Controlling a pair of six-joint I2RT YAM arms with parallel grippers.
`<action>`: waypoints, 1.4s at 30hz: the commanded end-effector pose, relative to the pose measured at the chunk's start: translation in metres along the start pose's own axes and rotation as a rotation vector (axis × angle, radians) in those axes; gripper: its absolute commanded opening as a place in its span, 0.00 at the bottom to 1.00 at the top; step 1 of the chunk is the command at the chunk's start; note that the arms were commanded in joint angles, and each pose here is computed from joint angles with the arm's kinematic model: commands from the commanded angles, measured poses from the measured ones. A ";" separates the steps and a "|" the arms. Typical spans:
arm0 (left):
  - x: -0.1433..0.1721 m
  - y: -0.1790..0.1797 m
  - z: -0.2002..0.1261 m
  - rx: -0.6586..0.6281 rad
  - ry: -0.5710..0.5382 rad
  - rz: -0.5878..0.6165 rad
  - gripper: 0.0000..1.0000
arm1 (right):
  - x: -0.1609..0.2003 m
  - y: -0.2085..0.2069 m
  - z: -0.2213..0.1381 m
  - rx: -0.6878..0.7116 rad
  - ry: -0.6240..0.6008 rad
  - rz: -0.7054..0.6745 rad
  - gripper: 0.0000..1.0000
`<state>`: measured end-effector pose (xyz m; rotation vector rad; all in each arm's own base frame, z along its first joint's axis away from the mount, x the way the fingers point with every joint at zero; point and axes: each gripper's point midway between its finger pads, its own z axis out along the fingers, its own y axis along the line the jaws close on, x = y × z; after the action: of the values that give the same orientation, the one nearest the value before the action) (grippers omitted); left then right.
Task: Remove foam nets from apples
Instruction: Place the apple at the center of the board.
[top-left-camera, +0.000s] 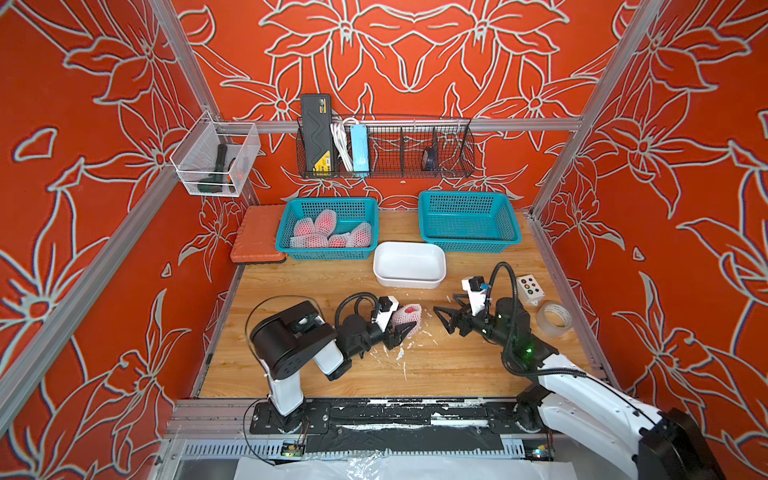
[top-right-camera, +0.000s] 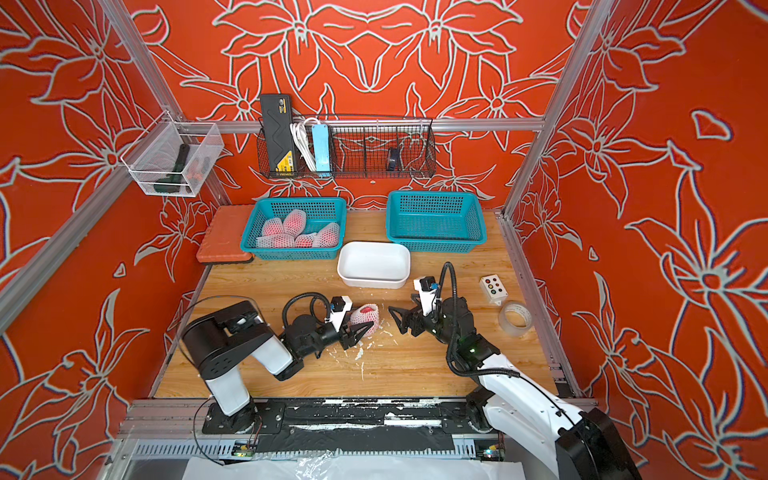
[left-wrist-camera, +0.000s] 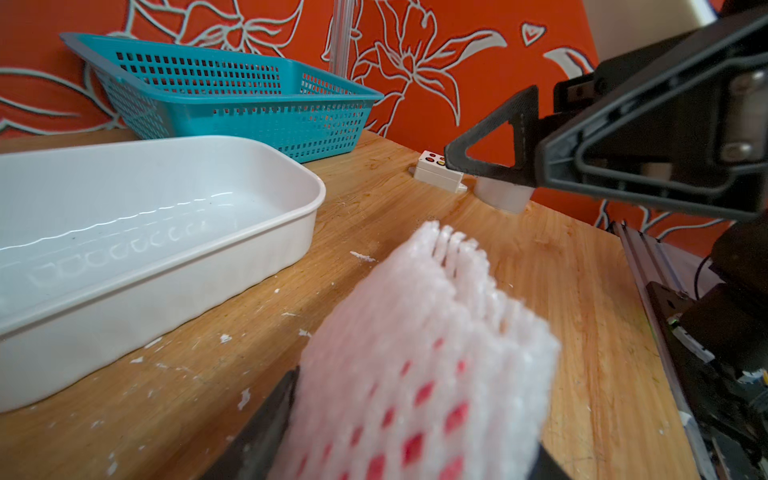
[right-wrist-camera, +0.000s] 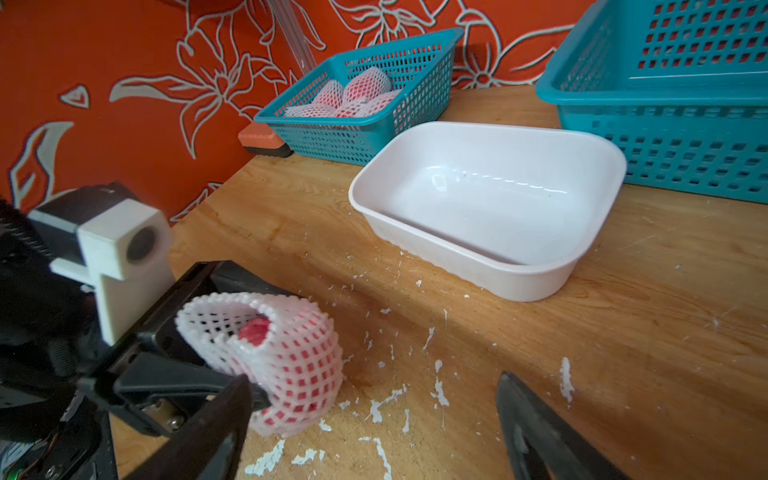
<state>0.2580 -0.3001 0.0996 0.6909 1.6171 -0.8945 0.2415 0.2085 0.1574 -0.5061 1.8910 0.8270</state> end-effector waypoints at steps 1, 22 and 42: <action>-0.038 -0.014 0.007 0.058 -0.178 0.067 0.33 | -0.004 0.012 0.005 -0.053 0.005 -0.036 0.92; -0.010 -0.011 0.004 0.057 -0.136 0.050 0.74 | 0.013 0.027 0.030 -0.116 0.082 -0.099 0.95; -0.032 -0.024 -0.018 0.086 -0.179 0.088 0.76 | 0.010 0.047 0.029 -0.134 0.063 -0.199 0.98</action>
<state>0.2412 -0.2949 0.0840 0.7332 1.6196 -0.9012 0.2152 0.2623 0.1336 -0.8158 1.8922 0.8625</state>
